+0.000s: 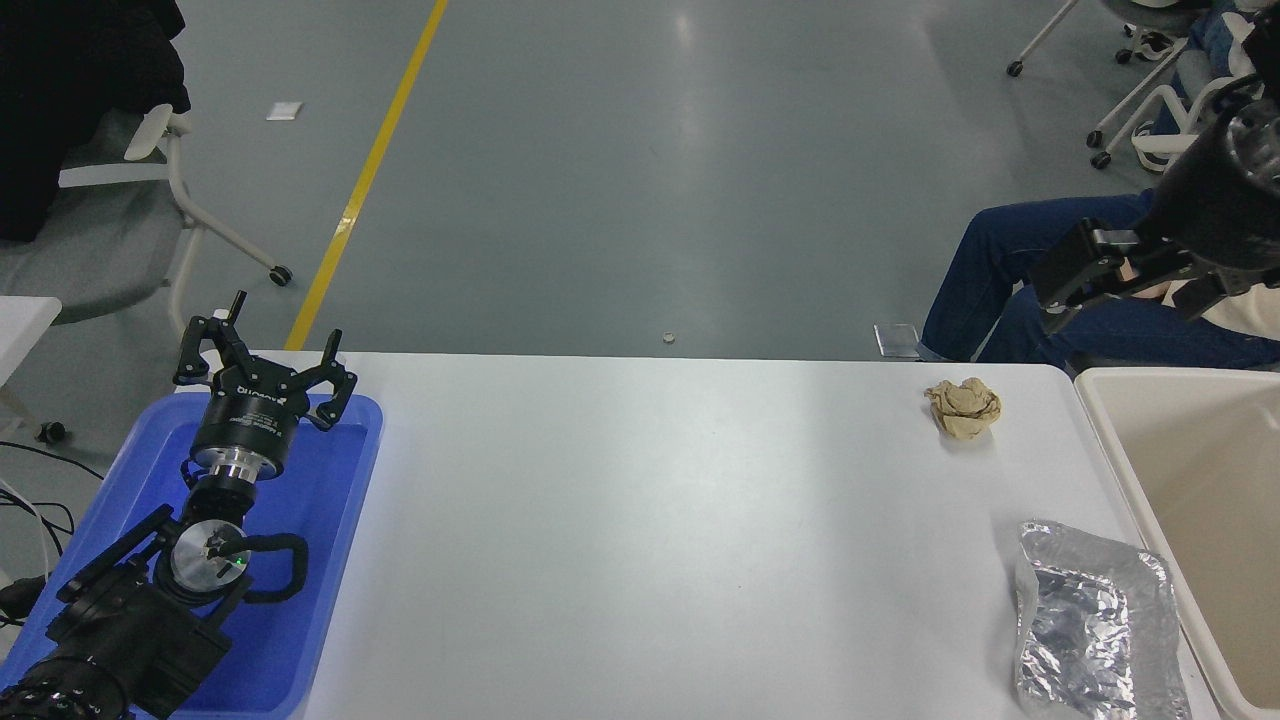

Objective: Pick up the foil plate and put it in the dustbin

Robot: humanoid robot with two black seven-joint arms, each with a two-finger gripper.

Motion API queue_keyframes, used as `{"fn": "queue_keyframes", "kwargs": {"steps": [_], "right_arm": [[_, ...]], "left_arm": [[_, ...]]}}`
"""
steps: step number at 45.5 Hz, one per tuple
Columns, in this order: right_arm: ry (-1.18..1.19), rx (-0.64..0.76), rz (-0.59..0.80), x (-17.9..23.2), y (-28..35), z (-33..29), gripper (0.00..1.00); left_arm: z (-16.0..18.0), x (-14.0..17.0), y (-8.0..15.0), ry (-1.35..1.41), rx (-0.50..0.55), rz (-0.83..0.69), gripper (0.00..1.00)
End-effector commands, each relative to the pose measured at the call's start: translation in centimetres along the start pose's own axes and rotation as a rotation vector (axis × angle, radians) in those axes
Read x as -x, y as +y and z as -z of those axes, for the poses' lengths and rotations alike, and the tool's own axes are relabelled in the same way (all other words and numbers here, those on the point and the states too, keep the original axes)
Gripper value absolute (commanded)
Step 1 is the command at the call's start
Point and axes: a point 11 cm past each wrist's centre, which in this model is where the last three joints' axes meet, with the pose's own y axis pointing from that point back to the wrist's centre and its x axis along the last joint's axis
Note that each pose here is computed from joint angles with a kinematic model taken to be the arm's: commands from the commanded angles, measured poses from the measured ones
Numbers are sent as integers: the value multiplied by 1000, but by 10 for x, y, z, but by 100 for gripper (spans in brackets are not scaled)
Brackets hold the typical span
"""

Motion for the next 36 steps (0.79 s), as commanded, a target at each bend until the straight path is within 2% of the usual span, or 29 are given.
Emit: {"fn": "queue_keyframes", "kwargs": {"steps": [1,10,19,36], "right_arm": [[1,1,-7,-1,3,0,100],[1,1,-5,-1,2,0,100],[3,5,56,7,-19,1,100],[9,-11,30,3,-11,5,100]], "left_arm": [[1,0,0,-3,-4,1,100],[0,0,0,-1,1,0,100],[0,0,0,-1,0,-2,100],[0,0,0,-2,-1,-1,100]]}}
